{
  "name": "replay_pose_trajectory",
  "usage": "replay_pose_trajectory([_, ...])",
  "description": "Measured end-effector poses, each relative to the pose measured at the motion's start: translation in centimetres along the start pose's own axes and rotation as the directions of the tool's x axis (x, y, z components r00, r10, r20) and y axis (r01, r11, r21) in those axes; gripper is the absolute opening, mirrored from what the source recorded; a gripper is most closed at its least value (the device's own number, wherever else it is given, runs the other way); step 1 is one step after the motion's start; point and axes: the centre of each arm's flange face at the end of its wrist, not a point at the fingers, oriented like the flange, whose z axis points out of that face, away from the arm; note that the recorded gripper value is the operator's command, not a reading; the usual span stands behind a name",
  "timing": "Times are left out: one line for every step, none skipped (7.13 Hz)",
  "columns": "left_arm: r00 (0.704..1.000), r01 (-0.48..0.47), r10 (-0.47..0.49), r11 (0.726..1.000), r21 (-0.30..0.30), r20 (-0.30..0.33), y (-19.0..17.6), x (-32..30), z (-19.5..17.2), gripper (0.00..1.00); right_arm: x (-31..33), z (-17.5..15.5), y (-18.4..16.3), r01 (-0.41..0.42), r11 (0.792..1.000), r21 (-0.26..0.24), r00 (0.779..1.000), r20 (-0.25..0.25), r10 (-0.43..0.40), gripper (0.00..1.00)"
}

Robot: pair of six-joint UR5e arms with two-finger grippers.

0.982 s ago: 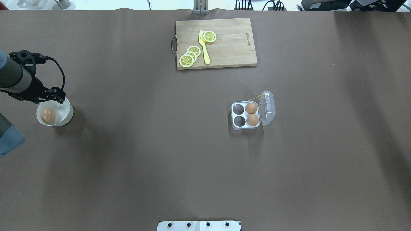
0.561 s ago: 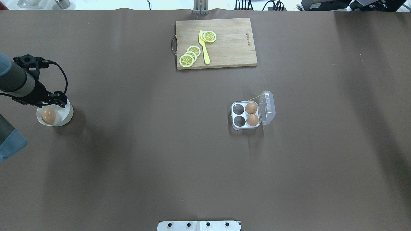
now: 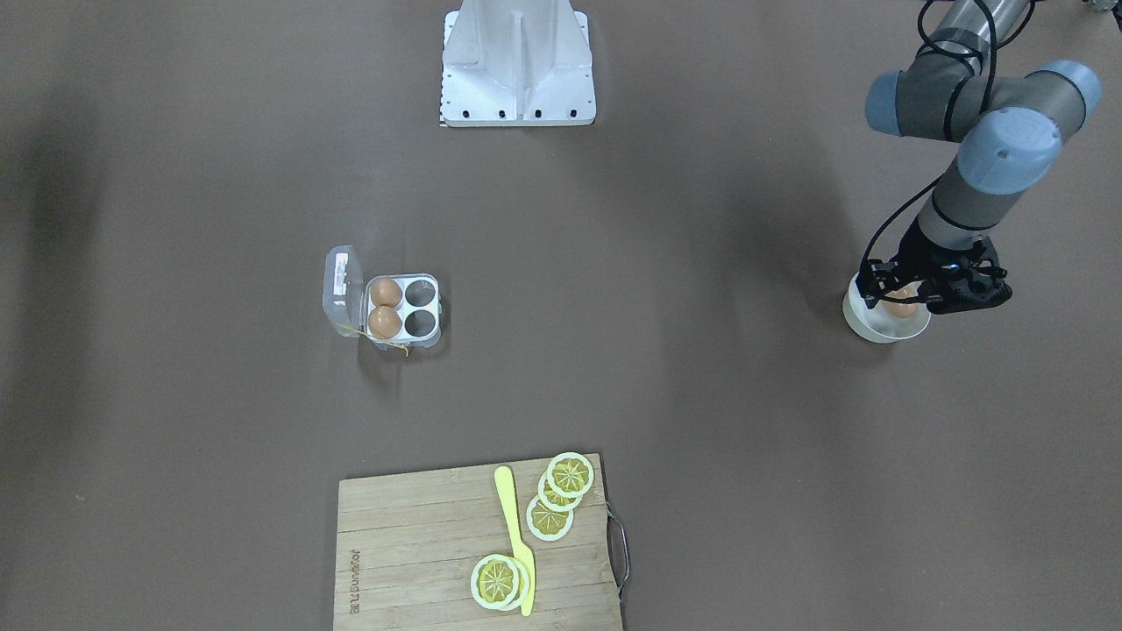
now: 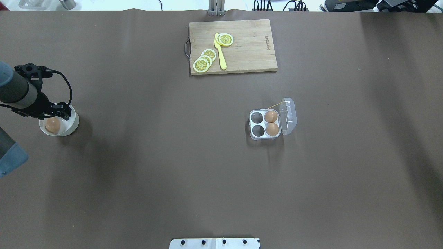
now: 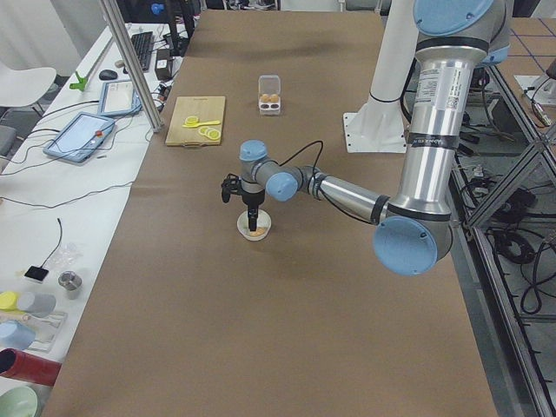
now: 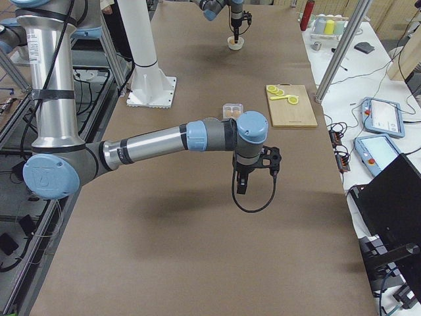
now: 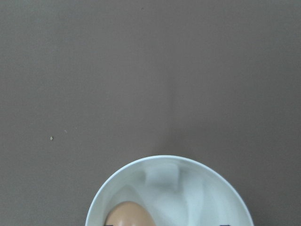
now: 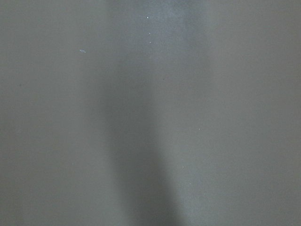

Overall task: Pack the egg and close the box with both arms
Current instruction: 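Lower the left gripper into the bowl and close on the egg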

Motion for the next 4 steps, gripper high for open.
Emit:
replay_pose_trajectory([1.0, 0.01, -0.01, 1.0, -0.002, 0.001, 0.1, -0.05, 0.1, 0.8, -0.03, 0.02, 0.0, 0.001, 1.0, 0.0, 1.0, 0.0, -0.001, 1.0])
replay_pose_trajectory([1.0, 0.02, -0.02, 1.0, -0.006, 0.002, 0.24, 0.03, 0.28, 0.8, -0.06, 0.03, 0.0, 0.001, 1.0, -0.001, 1.0, 0.0, -0.001, 1.0])
replay_pose_trajectory([1.0, 0.023, -0.023, 1.0, -0.011, 0.004, 0.43, 0.19, 0.54, 0.8, -0.17, -0.05, 0.02, 0.003, 1.0, 0.001, 1.0, 0.0, -0.003, 1.0])
replay_pose_trajectory([1.0, 0.023, -0.023, 1.0, -0.015, 0.005, 0.59, 0.34, 0.76, 0.8, -0.35, -0.19, 0.05, 0.007, 1.0, 0.003, 1.0, 0.001, -0.007, 1.0])
